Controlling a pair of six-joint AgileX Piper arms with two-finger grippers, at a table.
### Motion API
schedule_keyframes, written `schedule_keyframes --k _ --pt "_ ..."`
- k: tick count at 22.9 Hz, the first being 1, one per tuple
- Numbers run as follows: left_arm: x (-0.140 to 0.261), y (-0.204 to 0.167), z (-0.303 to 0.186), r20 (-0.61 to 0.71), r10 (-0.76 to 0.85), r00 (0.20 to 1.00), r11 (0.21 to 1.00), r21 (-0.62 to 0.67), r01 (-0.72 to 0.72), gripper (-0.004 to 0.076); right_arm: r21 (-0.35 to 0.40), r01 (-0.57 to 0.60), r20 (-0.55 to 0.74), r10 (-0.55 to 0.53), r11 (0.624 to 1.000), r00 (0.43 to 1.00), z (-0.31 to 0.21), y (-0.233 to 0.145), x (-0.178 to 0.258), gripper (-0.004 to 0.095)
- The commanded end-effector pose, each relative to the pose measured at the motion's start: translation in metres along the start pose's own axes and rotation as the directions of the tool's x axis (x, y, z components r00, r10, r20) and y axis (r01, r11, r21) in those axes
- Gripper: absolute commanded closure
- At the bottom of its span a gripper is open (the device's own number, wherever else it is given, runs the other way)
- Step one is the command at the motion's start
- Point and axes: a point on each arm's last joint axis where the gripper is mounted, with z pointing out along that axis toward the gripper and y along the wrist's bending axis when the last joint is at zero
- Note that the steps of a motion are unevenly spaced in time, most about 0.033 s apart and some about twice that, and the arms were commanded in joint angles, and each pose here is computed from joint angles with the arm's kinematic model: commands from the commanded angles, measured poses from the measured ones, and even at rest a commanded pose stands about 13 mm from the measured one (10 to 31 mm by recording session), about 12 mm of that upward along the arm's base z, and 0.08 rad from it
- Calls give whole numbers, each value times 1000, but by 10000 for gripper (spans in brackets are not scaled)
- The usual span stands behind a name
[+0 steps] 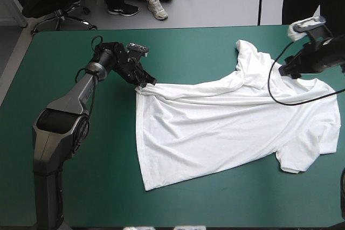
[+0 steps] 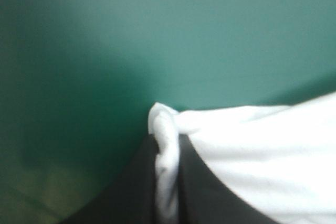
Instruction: Fold the cloth
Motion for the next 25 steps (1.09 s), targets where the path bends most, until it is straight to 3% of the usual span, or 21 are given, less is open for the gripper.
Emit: schedule_keyframes --k 1,4,7,9,12,14,17,21,25 --pt "-8 -7 -27 52 11 999 1000 0 -11 739 -3 173 -10 -173 985 985 -5 45 -14 301" --pt "-6 -8 -27 29 12 1000 1000 9 -12 739 -70 222 -74 -227 973 971 16 76 -9 301" --pt "-3 -8 -27 -6 22 1000 1000 14 -22 739 -237 348 -98 -378 907 920 31 136 10 301" --pt "-3 -8 -27 -8 24 1000 1000 15 -24 739 -322 490 -63 -535 810 843 36 182 22 306" --pt "-2 -8 -27 -17 39 999 999 19 -38 739 -387 708 56 -751 591 658 47 254 38 307" --pt "-1 -8 -27 -23 56 998 998 19 -55 739 -404 785 103 -830 469 549 55 295 48 310" --pt "-1 -8 -27 -25 56 998 998 20 -55 739 -434 814 138 -865 386 483 66 328 58 310" --pt "-1 -9 -27 -32 56 998 998 23 -55 739 -462 825 144 -890 326 433 83 355 69 330" --pt "-1 -9 -27 -32 66 997 998 24 -65 739 -494 803 152 -876 334 458 95 364 71 345"
